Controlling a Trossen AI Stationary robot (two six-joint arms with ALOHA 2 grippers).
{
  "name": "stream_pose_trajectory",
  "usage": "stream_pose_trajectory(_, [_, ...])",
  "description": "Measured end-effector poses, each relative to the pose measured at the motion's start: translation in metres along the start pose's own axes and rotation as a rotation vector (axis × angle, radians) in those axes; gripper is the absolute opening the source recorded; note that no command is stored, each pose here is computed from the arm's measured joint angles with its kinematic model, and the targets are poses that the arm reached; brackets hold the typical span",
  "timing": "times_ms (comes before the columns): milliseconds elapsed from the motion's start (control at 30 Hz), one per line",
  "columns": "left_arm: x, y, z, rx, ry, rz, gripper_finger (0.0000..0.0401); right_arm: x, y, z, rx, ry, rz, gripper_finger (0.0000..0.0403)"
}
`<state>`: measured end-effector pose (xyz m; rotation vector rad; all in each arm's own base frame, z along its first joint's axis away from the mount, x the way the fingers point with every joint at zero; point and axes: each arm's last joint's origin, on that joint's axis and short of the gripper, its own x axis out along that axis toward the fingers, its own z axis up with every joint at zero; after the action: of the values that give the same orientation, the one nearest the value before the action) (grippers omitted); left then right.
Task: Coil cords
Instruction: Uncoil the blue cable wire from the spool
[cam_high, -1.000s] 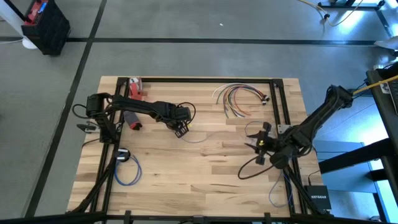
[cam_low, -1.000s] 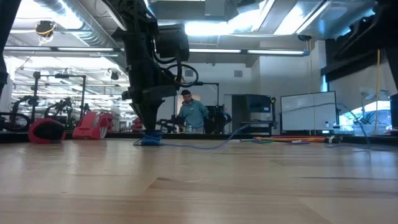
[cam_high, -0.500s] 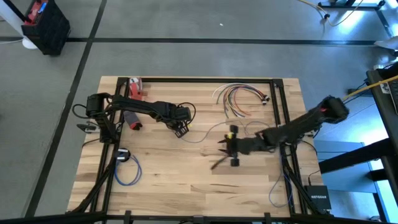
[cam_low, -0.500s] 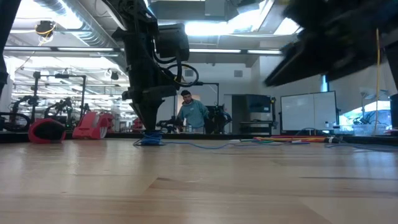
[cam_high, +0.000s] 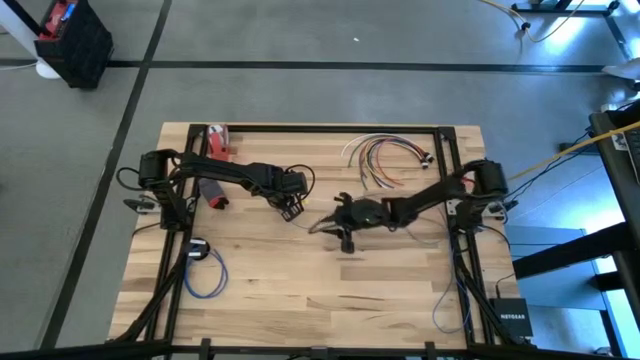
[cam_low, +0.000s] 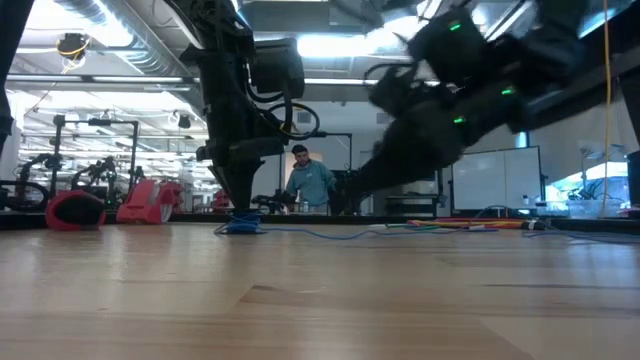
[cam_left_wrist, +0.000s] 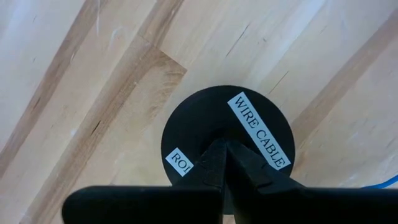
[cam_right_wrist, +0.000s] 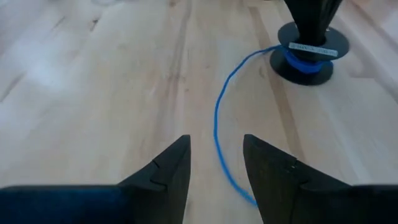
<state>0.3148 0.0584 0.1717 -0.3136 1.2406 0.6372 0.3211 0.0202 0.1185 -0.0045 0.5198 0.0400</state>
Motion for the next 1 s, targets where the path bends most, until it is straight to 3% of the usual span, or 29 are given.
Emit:
stream_pose_trajectory(533, [0.0, 0.0, 0.0, 0.001, -0.001, -0.001, 0.0, 0.073, -0.009, 0.008, -0.005, 0.16, 0.042, 0.0149])
stream_pose_trajectory(633, [-0.001, -0.002, -0.001, 0.008, -0.002, -0.003, 0.0, 0.074, -0.01, 0.01, -0.006, 0.179, 0.032, 0.0123])
stream_pose_trajectory(800, [-0.001, -0.003, -0.001, 0.016, -0.002, -0.003, 0.0, 0.073, -0.011, 0.006, -0.092, 0.219, -0.014, 0.0018])
stream_pose_trajectory(1000, [-0.001, -0.003, -0.001, 0.016, 0.0, -0.002, 0.0, 0.06, 0.001, 0.007, -0.177, 0.292, -0.05, 0.001])
